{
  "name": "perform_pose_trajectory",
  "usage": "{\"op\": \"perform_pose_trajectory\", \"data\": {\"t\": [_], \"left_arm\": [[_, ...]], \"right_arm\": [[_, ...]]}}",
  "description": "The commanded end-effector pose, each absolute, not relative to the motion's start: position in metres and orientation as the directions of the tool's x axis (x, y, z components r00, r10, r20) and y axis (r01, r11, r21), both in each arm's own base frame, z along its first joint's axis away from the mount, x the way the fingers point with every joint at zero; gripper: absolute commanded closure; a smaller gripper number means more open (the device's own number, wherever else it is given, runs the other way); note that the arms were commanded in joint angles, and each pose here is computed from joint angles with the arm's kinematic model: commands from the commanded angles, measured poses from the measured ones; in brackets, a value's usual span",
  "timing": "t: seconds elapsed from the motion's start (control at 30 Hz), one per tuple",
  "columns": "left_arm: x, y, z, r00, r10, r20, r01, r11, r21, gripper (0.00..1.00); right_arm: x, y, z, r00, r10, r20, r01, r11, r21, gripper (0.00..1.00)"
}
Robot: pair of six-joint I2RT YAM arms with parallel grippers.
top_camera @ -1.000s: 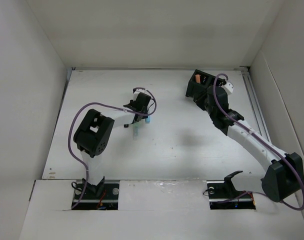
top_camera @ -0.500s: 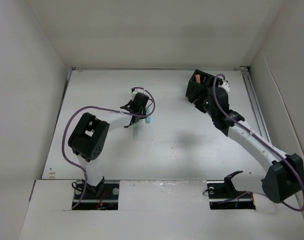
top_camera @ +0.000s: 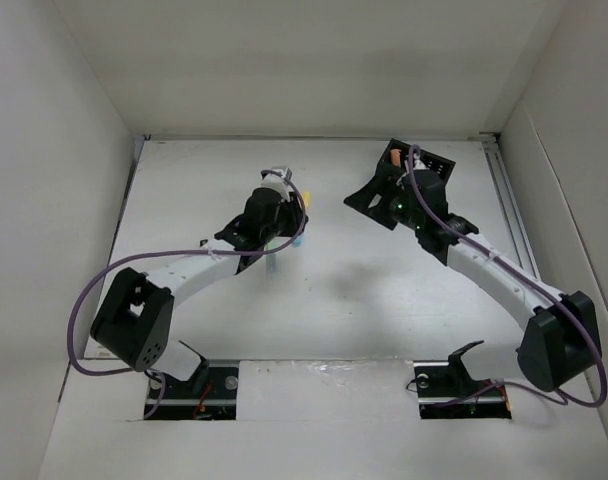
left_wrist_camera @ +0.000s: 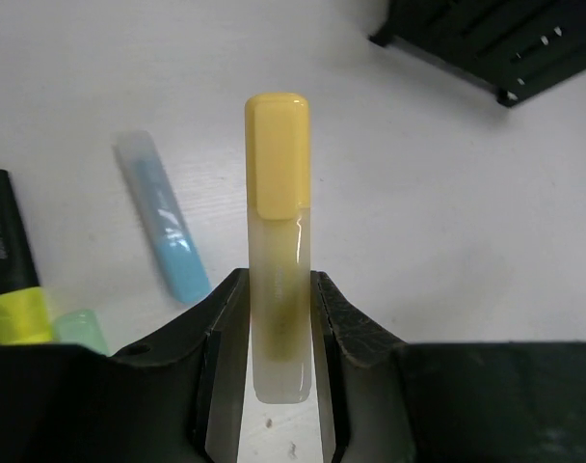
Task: Sort the stationery into containers
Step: Pick up the stationery from the center of the board, then place the stationery in the storage box.
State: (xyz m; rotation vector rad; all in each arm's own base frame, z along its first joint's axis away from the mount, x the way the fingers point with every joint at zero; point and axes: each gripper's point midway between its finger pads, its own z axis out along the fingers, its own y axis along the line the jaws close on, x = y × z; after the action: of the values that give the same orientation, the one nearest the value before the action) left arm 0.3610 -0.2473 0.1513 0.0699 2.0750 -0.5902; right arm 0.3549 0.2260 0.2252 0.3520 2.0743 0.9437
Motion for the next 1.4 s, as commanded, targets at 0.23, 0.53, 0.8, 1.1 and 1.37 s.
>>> {"op": "perform_pose_trajectory", "data": {"t": [0.23,0.53,0.8,1.1,1.37], "left_arm": [[0.327,-0.287,0.188,-0.527,-0.170,-0.832,0.522,0.708,-0.476,1.00],[0.313,-0.298,0.201,-0.519,-0.153,-0.841,0.606,0.628,-0.488,1.00],[0.307,-0.303,0.198,-0.532,-0.127,-0.837,0.632,0.599,-0.492,1.00],[0.308,-0.304,0.198,-0.532,-0.127,-0.837,0.632,0.598,-0.492,0.95],[0.312,-0.294,0.213,-0.477,-0.185,-0.859,0.616,0.627,-0.477,0.44]], "right_arm": [[0.344,0.284,0.239,-0.711,0.408,-0.573,-0.249,0.616,0.747,0.20],[0.363,0.293,0.227,-0.708,0.421,-0.567,-0.222,0.630,0.745,0.27],[0.374,0.299,0.228,-0.706,0.423,-0.568,-0.221,0.630,0.744,0.36],[0.388,0.296,0.218,-0.716,0.426,-0.553,-0.198,0.636,0.746,0.85],[0.424,0.248,0.259,-0.575,0.538,-0.616,-0.147,0.673,0.725,0.97]]}}
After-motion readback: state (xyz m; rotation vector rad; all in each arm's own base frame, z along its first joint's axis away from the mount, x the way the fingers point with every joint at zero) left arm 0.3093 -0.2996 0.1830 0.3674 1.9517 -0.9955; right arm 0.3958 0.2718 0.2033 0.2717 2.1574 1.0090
